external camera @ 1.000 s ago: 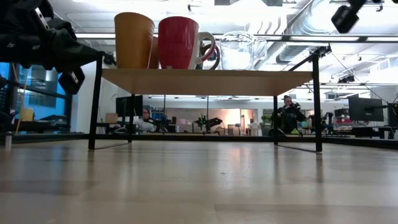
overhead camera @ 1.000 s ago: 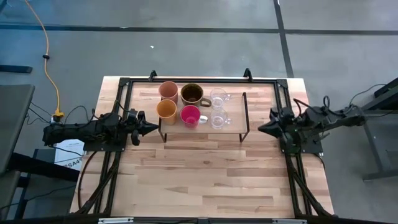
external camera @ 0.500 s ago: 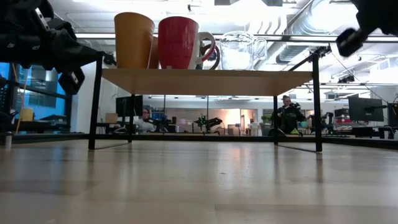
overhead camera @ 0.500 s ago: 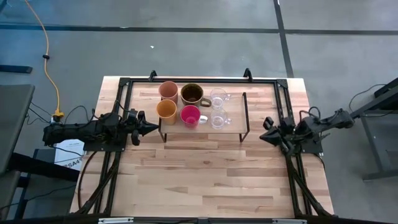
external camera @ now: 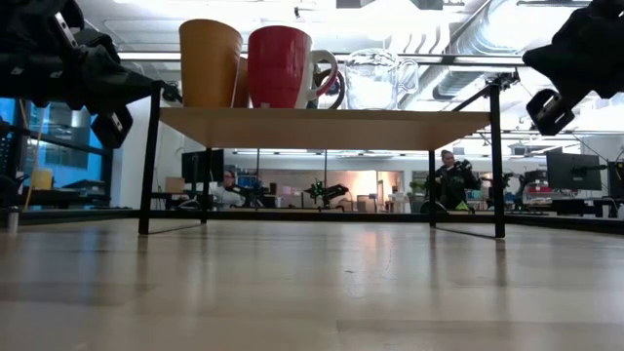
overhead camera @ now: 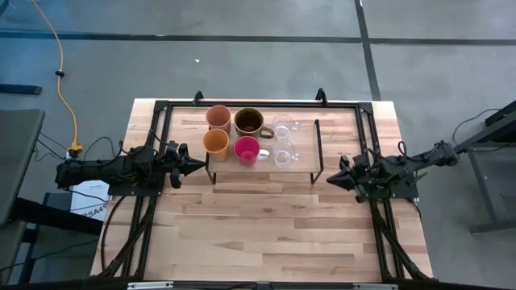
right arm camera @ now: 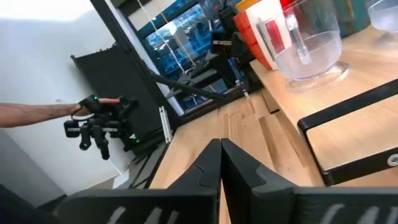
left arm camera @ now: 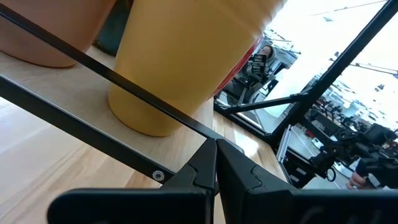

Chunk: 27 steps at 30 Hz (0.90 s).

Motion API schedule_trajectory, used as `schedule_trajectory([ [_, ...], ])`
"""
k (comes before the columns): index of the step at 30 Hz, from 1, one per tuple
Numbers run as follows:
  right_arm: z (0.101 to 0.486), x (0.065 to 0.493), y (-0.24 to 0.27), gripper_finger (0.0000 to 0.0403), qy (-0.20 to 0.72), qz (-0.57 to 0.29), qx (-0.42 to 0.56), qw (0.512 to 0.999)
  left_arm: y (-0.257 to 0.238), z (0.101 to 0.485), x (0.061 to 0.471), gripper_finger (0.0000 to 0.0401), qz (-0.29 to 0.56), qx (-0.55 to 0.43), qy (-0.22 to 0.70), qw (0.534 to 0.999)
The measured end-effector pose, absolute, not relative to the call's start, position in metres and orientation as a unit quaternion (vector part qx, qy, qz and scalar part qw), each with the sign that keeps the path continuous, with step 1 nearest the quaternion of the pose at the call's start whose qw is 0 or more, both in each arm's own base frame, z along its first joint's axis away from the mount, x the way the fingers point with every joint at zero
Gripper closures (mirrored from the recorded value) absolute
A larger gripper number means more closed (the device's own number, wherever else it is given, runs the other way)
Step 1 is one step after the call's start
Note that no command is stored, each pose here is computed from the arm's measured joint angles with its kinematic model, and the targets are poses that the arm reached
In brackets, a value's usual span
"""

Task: Stack small to large cups/mugs on shelf
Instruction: Return to Home Position

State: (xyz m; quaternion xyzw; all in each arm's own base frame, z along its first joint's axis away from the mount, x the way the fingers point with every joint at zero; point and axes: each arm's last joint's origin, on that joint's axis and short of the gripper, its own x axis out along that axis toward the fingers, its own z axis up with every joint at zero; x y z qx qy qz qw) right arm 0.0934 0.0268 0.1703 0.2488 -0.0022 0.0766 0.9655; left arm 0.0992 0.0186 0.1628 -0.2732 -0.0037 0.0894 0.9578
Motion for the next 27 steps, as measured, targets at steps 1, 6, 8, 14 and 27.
schedule_trajectory([
  [1, 0.17, 0.0936, 0.0268, 0.0403, -0.001, 0.074, 0.248, 0.966, 0.0186, 0.1628, 0.0992, 0.04, 0.089, -0.273, -0.004, 0.958],
  [6, 0.1701, 0.0937, 0.0262, 0.0403, -0.004, 0.065, 0.247, 0.967, 0.0186, 0.1629, 0.0992, 0.0401, 0.089, -0.273, -0.004, 0.958],
  [8, 0.1701, 0.0937, 0.0262, 0.0403, -0.005, 0.065, 0.23, 0.971, 0.0186, 0.1628, 0.0992, 0.04, 0.09, -0.273, -0.004, 0.958],
  [14, 0.17, 0.0937, 0.0262, 0.0403, -0.006, 0.065, 0.198, 0.978, 0.0186, 0.1629, 0.0992, 0.04, 0.089, -0.274, -0.004, 0.958],
  [27, 0.17, 0.0937, 0.0262, 0.0403, -0.005, 0.065, 0.195, 0.979, 0.0186, 0.1629, 0.0992, 0.04, 0.089, -0.274, -0.004, 0.958],
])
